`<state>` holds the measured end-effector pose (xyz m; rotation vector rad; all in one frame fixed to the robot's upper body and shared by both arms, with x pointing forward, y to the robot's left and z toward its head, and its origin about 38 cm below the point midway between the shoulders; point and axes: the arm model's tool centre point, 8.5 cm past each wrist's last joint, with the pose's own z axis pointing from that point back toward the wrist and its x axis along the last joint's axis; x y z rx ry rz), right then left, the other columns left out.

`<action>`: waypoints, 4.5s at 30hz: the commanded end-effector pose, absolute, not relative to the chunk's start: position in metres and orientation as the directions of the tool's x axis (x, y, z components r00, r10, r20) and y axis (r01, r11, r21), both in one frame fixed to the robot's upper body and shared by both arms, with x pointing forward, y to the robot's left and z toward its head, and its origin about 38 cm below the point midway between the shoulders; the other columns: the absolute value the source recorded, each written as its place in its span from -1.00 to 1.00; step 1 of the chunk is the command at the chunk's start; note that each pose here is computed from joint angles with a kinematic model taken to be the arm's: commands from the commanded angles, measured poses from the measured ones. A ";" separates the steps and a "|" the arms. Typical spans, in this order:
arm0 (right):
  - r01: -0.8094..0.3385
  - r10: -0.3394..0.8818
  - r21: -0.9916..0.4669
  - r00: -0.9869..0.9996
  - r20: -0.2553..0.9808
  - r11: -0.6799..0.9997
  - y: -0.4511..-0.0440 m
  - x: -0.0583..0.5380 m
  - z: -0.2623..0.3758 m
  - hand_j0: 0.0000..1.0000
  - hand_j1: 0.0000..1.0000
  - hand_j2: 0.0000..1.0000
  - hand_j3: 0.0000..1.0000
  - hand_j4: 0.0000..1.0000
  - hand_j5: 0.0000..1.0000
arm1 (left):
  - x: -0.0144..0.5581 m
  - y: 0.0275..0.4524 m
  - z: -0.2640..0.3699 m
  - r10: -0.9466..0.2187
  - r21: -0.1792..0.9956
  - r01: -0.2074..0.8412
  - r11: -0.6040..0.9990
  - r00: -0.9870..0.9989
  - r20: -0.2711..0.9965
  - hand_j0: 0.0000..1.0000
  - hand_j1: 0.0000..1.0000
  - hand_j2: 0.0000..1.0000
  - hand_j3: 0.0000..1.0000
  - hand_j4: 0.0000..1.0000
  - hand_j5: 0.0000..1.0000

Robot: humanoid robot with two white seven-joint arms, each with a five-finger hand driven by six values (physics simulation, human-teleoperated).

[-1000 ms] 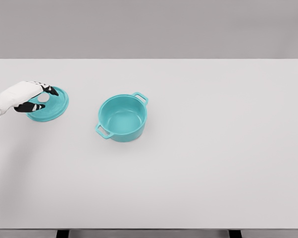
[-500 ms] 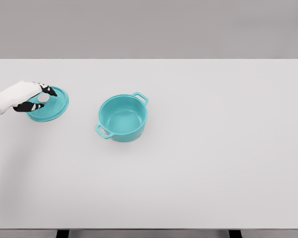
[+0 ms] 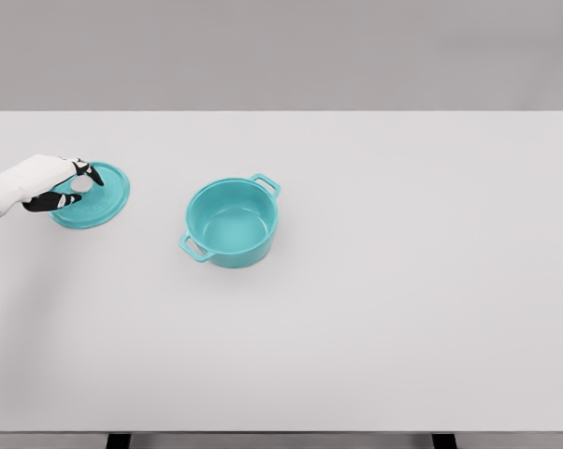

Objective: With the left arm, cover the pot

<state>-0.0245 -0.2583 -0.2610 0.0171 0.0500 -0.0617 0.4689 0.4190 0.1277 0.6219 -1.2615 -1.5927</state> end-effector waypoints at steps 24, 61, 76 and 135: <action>0.062 -0.061 0.016 0.997 -0.050 0.998 -0.258 -0.024 -0.261 1.00 1.00 1.00 1.00 1.00 1.00 | 0.474 0.406 0.155 -0.881 0.955 0.298 0.008 -0.449 0.147 -0.02 -0.02 -0.02 -0.02 -0.02 -0.02; 0.062 -0.061 0.016 0.997 -0.051 0.998 -0.258 -0.025 -0.261 1.00 1.00 1.00 1.00 1.00 1.00 | 0.449 0.312 0.212 -0.691 0.999 0.043 -0.018 -0.722 0.018 -0.02 -0.02 -0.02 -0.02 -0.02 -0.02; 0.062 -0.061 0.016 0.997 -0.050 0.998 -0.258 -0.024 -0.261 1.00 1.00 1.00 1.00 1.00 1.00 | 0.434 0.271 0.210 -0.596 1.000 0.022 -0.017 -0.803 0.008 -0.03 -0.03 -0.03 -0.03 -0.03 -0.03; 0.062 -0.061 0.016 0.997 -0.051 0.998 -0.258 -0.025 -0.261 1.00 1.00 1.00 1.00 1.00 1.00 | 0.420 0.222 0.168 -0.514 0.994 0.106 -0.018 -0.854 0.082 0.19 0.19 0.19 0.19 0.19 0.19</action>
